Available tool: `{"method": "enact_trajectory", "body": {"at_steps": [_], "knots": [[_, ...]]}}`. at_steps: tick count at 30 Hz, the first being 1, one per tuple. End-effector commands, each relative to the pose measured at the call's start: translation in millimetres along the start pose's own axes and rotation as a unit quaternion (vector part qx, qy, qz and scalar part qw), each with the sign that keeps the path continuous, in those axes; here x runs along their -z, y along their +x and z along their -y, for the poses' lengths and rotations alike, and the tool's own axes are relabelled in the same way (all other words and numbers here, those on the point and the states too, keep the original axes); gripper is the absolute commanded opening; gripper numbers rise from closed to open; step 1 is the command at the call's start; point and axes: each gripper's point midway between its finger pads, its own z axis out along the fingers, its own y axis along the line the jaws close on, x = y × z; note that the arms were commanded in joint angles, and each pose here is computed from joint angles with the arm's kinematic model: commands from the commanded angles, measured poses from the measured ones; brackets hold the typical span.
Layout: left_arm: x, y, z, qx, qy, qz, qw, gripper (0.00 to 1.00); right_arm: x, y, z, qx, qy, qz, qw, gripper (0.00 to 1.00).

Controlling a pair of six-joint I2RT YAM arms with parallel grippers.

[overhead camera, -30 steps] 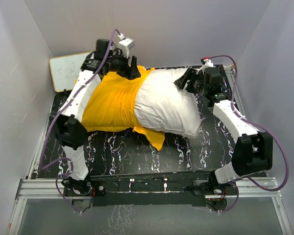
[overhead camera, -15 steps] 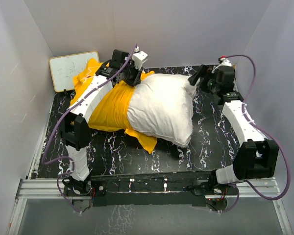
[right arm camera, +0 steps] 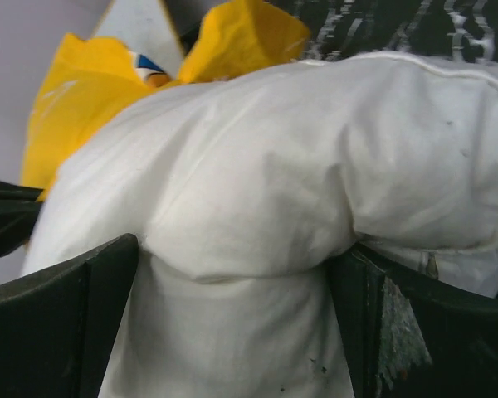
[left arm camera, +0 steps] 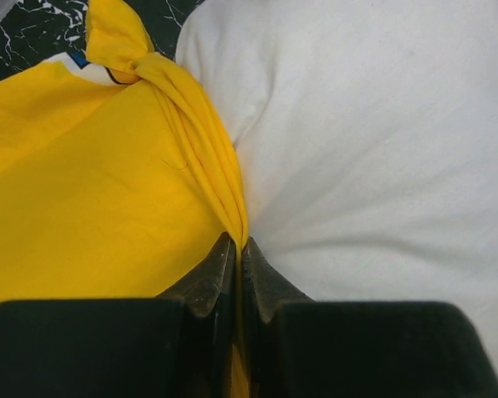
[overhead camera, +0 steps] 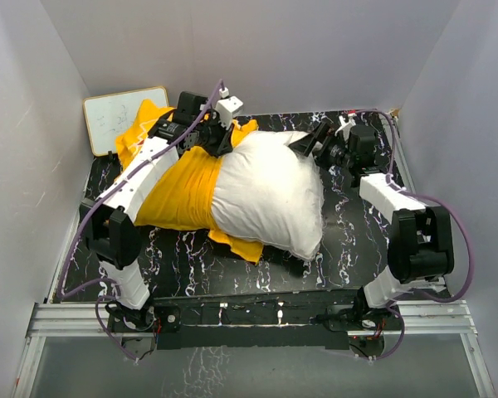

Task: Remove the pillowcase from the pillow
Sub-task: Remove the pillow from the pillowcase.

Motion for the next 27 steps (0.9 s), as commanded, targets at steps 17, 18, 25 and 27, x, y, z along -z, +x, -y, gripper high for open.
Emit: {"method": "enact_trajectory", "body": {"at_steps": [17,18,25,27], "knots": [[145,-128,-10,-0.062,-0.158,0.19,0.967,0.16,56,-88,-321,0.425,-0.27,0.208,0.838,0.08],[156,-133,-9,-0.064,-0.166,0.201,0.963,0.37,71,-85,-335,0.46,-0.281,0.238,0.808,0.08],[203,-141,3,-0.066,-0.188,0.251,0.947,0.64,164,-69,-393,0.52,-0.376,0.318,0.699,0.08],[211,-148,-5,-0.072,-0.215,0.257,0.94,0.63,192,-64,-406,0.517,-0.405,0.331,0.677,0.08]]}}
